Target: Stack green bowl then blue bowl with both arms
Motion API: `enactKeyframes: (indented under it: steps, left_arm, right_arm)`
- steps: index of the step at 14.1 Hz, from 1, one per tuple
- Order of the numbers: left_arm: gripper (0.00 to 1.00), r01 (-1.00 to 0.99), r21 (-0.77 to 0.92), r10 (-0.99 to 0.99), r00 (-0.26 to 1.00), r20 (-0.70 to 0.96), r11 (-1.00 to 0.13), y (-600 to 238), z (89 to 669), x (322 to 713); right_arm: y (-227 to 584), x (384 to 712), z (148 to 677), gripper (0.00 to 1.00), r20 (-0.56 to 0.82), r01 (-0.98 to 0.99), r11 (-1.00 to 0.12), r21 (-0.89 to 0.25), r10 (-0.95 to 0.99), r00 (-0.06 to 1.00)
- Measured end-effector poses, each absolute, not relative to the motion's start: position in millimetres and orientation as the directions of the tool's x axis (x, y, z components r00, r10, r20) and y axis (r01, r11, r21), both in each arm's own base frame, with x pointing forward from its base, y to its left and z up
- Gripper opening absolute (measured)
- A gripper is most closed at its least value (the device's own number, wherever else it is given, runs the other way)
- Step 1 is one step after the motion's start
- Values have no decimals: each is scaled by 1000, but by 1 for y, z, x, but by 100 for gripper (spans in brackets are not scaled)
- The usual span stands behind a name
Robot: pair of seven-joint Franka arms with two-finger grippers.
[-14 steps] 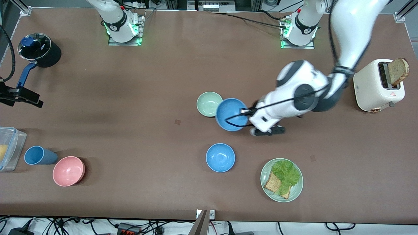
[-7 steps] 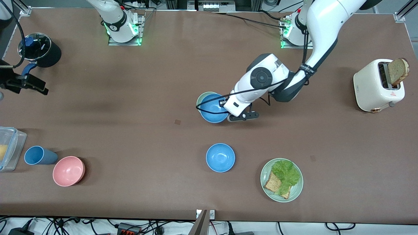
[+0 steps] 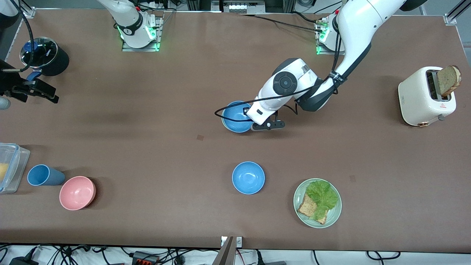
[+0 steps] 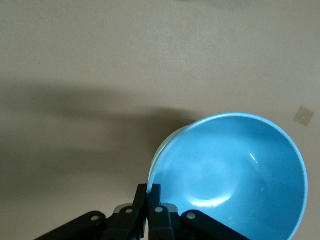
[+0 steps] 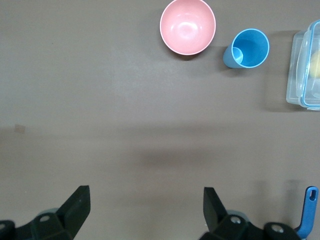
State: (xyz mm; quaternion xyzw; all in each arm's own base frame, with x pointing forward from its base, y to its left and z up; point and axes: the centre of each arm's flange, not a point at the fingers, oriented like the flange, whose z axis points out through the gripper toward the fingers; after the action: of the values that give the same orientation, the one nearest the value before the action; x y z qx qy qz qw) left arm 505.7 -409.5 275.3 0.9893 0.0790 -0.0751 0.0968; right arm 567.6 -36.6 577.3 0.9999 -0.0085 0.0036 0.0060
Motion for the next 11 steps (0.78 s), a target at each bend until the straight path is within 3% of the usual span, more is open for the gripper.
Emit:
enactKeyframes:
  steps: [5,11]
  left_arm:
    - [6,155,166,128,978,-166,-974,-412,267,500]
    - [31,207,159,180,969,-167,-965,-406,275,510]
  right_arm:
    - [-36,568,577,100,8,-19,-1000,6,-19,1000]
    - [-37,568,580,100,21,-21,-1000,6,-21,1000]
